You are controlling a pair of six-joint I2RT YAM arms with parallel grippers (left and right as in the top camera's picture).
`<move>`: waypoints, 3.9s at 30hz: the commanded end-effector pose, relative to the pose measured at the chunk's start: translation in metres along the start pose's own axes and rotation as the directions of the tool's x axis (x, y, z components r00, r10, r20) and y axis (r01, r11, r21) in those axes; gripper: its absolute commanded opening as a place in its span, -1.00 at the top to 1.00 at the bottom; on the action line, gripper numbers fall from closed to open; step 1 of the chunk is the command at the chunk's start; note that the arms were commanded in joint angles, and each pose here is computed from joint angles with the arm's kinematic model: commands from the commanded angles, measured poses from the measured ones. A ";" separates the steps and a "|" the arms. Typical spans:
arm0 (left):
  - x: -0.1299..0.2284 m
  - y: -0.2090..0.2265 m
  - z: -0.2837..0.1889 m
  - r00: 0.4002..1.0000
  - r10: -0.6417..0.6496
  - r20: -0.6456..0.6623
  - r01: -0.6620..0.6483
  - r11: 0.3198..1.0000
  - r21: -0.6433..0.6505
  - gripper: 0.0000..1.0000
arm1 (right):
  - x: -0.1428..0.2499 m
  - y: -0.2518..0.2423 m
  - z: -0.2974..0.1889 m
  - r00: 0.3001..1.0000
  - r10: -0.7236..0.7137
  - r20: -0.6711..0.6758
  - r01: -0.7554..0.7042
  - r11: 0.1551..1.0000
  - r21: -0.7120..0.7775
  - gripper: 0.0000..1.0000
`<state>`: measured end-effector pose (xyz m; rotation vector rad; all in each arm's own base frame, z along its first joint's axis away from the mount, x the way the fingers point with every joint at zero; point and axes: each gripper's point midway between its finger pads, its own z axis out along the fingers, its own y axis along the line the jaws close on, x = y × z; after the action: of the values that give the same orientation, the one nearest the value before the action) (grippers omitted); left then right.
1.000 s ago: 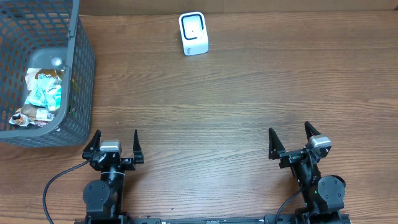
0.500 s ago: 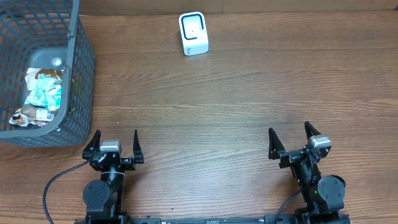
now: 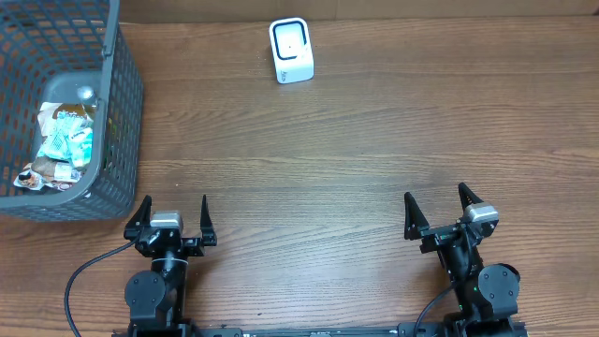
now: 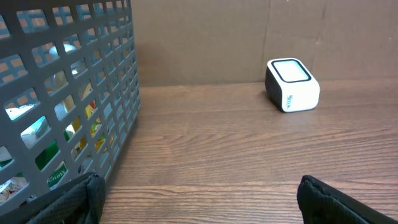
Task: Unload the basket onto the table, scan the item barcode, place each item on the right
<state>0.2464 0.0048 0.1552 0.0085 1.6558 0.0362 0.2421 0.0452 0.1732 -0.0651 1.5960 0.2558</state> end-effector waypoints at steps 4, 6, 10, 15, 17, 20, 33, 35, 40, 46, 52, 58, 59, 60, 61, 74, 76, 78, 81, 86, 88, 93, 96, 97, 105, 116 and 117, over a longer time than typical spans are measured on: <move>-0.001 0.002 0.000 0.999 0.046 0.006 -0.046 0.999 -0.012 -1.00 | 0.003 -0.002 0.000 1.000 -0.001 0.001 0.001 1.000 0.008 -1.00; -0.001 0.002 0.000 0.999 0.046 0.006 -0.046 0.999 -0.011 -0.99 | 0.003 -0.002 0.000 1.000 -0.001 0.001 0.001 1.000 0.009 -1.00; -0.001 0.002 0.000 0.999 0.046 0.006 -0.046 0.999 -0.011 -1.00 | 0.003 -0.002 0.000 1.000 -0.001 0.001 0.001 1.000 0.009 -1.00; -0.001 0.001 0.000 0.999 0.046 0.008 -0.046 0.999 -0.009 -0.99 | 0.003 -0.002 0.000 1.000 -0.001 0.001 0.001 1.000 0.009 -1.00; -0.001 0.001 0.000 0.999 0.046 0.009 -0.046 0.999 -0.009 -0.99 | 0.003 -0.002 0.000 1.000 -0.001 0.001 0.001 1.000 0.008 -1.00; -0.001 0.001 0.000 0.999 0.045 0.008 -0.045 0.999 -0.006 -1.00 | 0.003 -0.002 0.000 1.000 -0.001 0.000 0.001 1.000 0.008 -1.00; -0.090 -0.015 -0.018 0.930 -0.017 0.367 -0.017 0.996 0.090 -1.00 | 0.003 -0.002 0.000 1.000 -0.001 0.001 0.001 1.000 0.008 -1.00; -0.119 -0.014 -0.032 0.874 -0.051 0.484 0.002 0.995 0.100 -0.99 | 0.003 -0.002 0.000 1.000 -0.001 0.001 0.001 1.000 0.009 -1.00; -0.192 -0.009 -0.094 0.621 -0.179 0.763 0.062 0.982 0.180 -0.99 | 0.003 -0.002 0.000 1.000 -0.001 0.001 0.001 1.000 0.008 -1.00; -0.236 0.005 -0.146 0.405 -0.304 0.862 0.142 0.953 0.269 -1.00 | 0.003 -0.002 0.000 1.000 -0.001 0.001 0.001 1.000 0.009 -1.00; -0.285 0.005 -0.198 0.273 -0.320 0.907 0.103 0.947 0.303 -0.99 | 0.003 -0.002 0.000 1.000 -0.001 0.001 0.001 1.000 0.009 -1.00; -0.314 0.006 -0.239 0.177 -0.318 0.932 0.073 0.948 0.310 -0.99 | 0.003 -0.002 0.000 1.000 -0.001 0.001 0.001 1.000 0.008 -1.00; -0.317 0.006 -0.243 0.169 -0.317 0.933 0.070 0.948 0.310 -1.00 | 0.003 -0.002 0.000 1.000 -0.001 0.001 0.001 1.000 0.008 -1.00; -0.321 0.006 -0.247 0.163 -0.317 0.934 0.068 0.948 0.310 -0.99 | 0.003 -0.002 0.000 1.000 -0.001 0.001 0.001 1.000 0.008 -1.00; -0.323 0.007 -0.250 0.159 -0.317 0.935 0.067 0.948 0.310 -1.00 | 0.003 -0.002 0.000 1.000 -0.001 0.001 0.001 1.000 0.008 -1.00; -0.346 0.007 -0.277 0.119 -0.276 0.954 0.045 0.961 0.273 -0.99 | 0.003 -0.002 0.000 1.000 -0.001 0.000 0.001 1.000 0.009 -1.00; -0.346 0.007 -0.277 0.119 -0.276 0.954 0.045 0.961 0.273 -1.00 | 0.003 -0.002 0.000 1.000 -0.001 0.001 0.001 1.000 0.008 -1.00; -0.346 0.006 -0.278 0.118 -0.276 0.954 0.044 0.961 0.273 -1.00 | 0.003 -0.002 0.000 1.000 -0.001 0.001 0.001 1.000 0.008 -1.00; -0.346 0.007 -0.278 0.116 -0.276 0.954 0.044 0.961 0.273 -1.00 | 0.003 -0.002 0.000 1.000 -0.001 0.001 0.001 1.000 0.009 -1.00; -0.345 0.007 -0.276 0.124 -0.276 0.953 0.045 0.961 0.273 -1.00 | 0.003 -0.002 0.000 1.000 -0.001 0.001 0.001 1.000 0.008 -1.00; -0.345 0.007 -0.272 0.139 -0.277 0.951 0.050 0.961 0.272 -1.00 | 0.003 -0.002 0.000 1.000 -0.001 0.001 0.001 1.000 0.008 -1.00; -0.344 0.007 -0.267 0.157 -0.277 0.948 0.056 0.961 0.272 -1.00 | 0.003 -0.002 0.000 1.000 -0.001 0.001 0.001 1.000 0.008 -1.00; -0.344 0.007 -0.267 0.157 -0.277 0.948 0.056 0.961 0.272 -1.00 | 0.003 -0.002 0.000 1.000 -0.001 0.001 0.001 1.000 0.008 -1.00; -0.344 0.007 -0.267 0.157 -0.277 0.948 0.056 0.961 0.272 -1.00 | 0.003 -0.002 0.000 1.000 -0.001 0.001 0.001 1.000 0.009 -1.00; -0.347 0.021 -0.285 0.074 -0.263 0.962 0.116 0.960 0.254 -0.99 | 0.003 -0.002 0.000 1.000 -0.001 0.001 0.001 1.000 0.008 -1.00; -0.399 0.024 -0.226 0.349 -0.066 0.935 0.115 0.993 0.027 -1.00 | 0.003 -0.002 0.000 1.000 -0.001 0.001 0.001 1.000 0.008 -1.00; -0.409 0.024 -0.215 0.389 -0.053 0.920 0.111 0.994 0.010 -1.00 | 0.003 -0.002 0.000 1.000 -0.001 0.001 0.001 1.000 0.008 -1.00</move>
<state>0.0428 0.0104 0.5571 -0.0870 0.4116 -0.1001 0.2421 0.0453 0.1729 -0.0651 1.5972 0.2564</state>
